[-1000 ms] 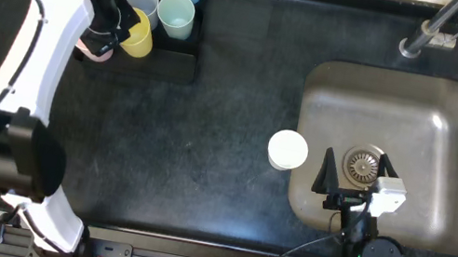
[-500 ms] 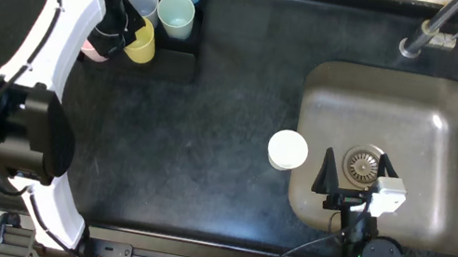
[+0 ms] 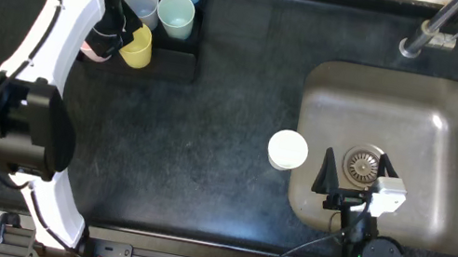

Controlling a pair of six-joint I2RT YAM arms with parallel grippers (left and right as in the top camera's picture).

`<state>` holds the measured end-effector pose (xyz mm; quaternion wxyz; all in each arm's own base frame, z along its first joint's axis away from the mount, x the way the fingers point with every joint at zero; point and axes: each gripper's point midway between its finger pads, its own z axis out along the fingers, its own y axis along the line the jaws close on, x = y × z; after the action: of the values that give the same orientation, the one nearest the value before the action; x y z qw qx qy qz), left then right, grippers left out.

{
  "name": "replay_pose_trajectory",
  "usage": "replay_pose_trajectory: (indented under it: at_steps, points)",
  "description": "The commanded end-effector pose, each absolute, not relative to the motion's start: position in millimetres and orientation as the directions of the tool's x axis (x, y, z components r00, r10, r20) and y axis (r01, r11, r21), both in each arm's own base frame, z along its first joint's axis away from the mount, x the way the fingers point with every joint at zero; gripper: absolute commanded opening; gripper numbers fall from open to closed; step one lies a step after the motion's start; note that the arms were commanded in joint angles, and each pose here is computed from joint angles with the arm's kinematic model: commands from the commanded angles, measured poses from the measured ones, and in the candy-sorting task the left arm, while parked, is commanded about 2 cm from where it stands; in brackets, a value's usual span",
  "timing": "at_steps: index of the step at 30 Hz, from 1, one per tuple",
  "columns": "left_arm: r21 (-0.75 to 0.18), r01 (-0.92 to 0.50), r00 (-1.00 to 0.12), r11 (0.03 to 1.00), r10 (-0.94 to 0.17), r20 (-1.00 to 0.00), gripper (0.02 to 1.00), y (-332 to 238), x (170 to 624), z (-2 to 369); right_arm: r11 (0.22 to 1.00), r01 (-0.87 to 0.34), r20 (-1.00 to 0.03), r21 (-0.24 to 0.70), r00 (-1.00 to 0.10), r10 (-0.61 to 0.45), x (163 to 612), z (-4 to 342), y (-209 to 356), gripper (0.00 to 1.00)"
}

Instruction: Store Cups

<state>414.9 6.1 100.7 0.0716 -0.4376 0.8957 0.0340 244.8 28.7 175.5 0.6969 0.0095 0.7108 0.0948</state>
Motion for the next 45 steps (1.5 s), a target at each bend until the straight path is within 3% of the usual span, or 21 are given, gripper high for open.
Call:
replay_pose_trajectory:
  at_steps: [1,5,9,10,11,17,23,27,30,33,37,39,41,43,45]
  points:
    - [-0.002,-0.8,-0.593,0.6,-0.792,-0.144,0.119,6.4,419.0,91.8,0.982,-0.11,-0.988,0.152,-0.028,0.15,245.4,171.8,26.6,0.998]
    - [-0.008,-0.8,-0.594,0.601,-0.793,-0.139,0.237,5.1,418.9,92.5,0.982,-0.11,-0.988,0.152,-0.029,0.15,245.3,171.9,26.7,0.996]
    - [-0.021,-0.798,-0.594,0.602,-0.793,-0.137,0.586,3.4,418.6,96.7,0.982,-0.11,-0.988,0.152,-0.029,0.15,245.3,171.9,26.7,0.998]
    - [-0.025,-0.797,-0.595,0.604,-0.792,-0.138,0.741,3.2,418.1,99.5,0.982,-0.11,-0.988,0.152,-0.029,0.15,245.3,171.9,26.7,0.998]
    - [-0.03,-0.795,-0.597,0.606,-0.79,-0.141,0.998,3.2,417.8,102.4,0.982,-0.11,-0.988,0.152,-0.029,0.15,245.3,171.9,26.7,0.998]
    - [-0.079,-0.79,-0.587,0.608,-0.788,-0.186,0.998,4.6,413.9,134.2,0.982,-0.11,-0.988,0.152,-0.029,0.15,245.3,171.9,26.7,0.998]
    - [-0.171,-0.771,-0.566,0.613,-0.784,-0.256,1.0,6.0,392.5,197.5,0.982,-0.11,-0.988,0.152,-0.029,0.15,245.3,171.9,26.7,0.998]
    - [-0.184,-0.77,-0.554,0.612,-0.783,-0.283,0.998,10.2,349.0,240.4,0.982,-0.11,-0.988,0.152,-0.029,0.15,245.3,171.9,26.7,0.998]
    - [-0.118,-0.756,-0.584,0.643,-0.745,-0.321,0.998,19.7,299.4,261.8,0.982,-0.11,-0.988,0.152,-0.029,0.15,245.3,171.9,26.7,0.996]
    - [-0.036,-0.651,-0.7,0.758,-0.618,-0.357,0.998,19.8,254.6,249.6,0.982,-0.11,-0.988,0.152,-0.028,0.15,245.3,172.0,26.7,0.996]
    - [-0.01,-0.469,-0.793,0.883,-0.427,-0.434,0.998,16.6,228.7,183.9,0.982,-0.11,-0.988,0.152,-0.028,0.15,245.3,172.0,26.7,0.998]
    - [-0.076,-0.363,-0.754,0.929,-0.34,-0.562,0.998,9.9,240.9,156.3,0.982,-0.11,-0.988,0.152,-0.029,0.15,245.3,171.9,26.7,0.998]
    - [-0.13,-0.154,-0.671,0.979,-0.2,-0.714,0.998,-10.1,259.6,148.7,0.982,-0.11,-0.988,0.152,-0.029,0.15,245.3,171.9,26.7,0.998]
    - [-0.109,0.016,-0.485,0.994,-0.088,-0.87,0.998,-24.3,272.7,161.2,0.982,-0.11,-0.988,0.152,-0.029,0.15,245.3,171.9,26.7,0.996]
    - [-0.076,0.061,-0.295,0.995,-0.055,-0.954,0.998,-25.4,274.4,177.4,0.982,-0.11,-0.988,0.152,-0.029,0.15,245.3,171.9,26.7,0.998]
